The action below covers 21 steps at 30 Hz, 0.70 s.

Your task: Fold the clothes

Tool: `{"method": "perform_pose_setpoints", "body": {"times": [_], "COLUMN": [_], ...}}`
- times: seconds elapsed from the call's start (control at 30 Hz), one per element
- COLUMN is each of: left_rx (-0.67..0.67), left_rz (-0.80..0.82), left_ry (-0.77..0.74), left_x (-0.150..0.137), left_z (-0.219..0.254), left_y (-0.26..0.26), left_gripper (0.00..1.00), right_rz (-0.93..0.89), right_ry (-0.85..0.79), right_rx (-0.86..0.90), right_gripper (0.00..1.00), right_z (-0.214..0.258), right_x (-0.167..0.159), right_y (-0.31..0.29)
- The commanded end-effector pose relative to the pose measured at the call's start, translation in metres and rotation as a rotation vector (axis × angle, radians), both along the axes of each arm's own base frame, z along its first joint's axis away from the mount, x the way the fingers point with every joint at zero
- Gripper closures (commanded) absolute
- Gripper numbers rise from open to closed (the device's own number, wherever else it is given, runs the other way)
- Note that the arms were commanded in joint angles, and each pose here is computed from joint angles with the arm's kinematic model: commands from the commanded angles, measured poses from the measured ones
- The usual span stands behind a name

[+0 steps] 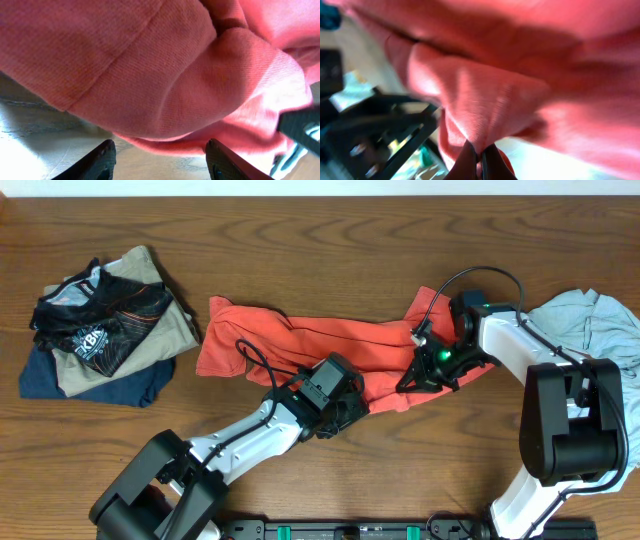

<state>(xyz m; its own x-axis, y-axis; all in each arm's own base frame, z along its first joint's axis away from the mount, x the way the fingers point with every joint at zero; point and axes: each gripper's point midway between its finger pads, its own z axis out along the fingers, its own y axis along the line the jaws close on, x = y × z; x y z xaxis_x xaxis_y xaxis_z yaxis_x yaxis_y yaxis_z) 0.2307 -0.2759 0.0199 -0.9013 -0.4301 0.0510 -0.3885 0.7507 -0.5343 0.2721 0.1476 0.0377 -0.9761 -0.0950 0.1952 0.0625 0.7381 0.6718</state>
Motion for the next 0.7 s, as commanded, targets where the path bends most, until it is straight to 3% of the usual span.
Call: {"method": "perform_pose_setpoints", "body": {"times": [0.0, 0.67], "left_rx": [0.025, -0.042], "left_rz": [0.024, 0.024], "left_ry": [0.002, 0.074], "left_x": [0.0, -0.01], "left_z": [-0.006, -0.002], "left_y": [0.004, -0.006], "left_gripper": [0.41, 0.41], "right_rz": [0.043, -0.002], "right_ry": [-0.063, -0.043], "right_rx": [0.204, 0.422], "right_gripper": [0.99, 0.99], "right_z": [0.032, 0.066], "right_x": [0.001, -0.001], "right_y": [0.023, 0.036]}}
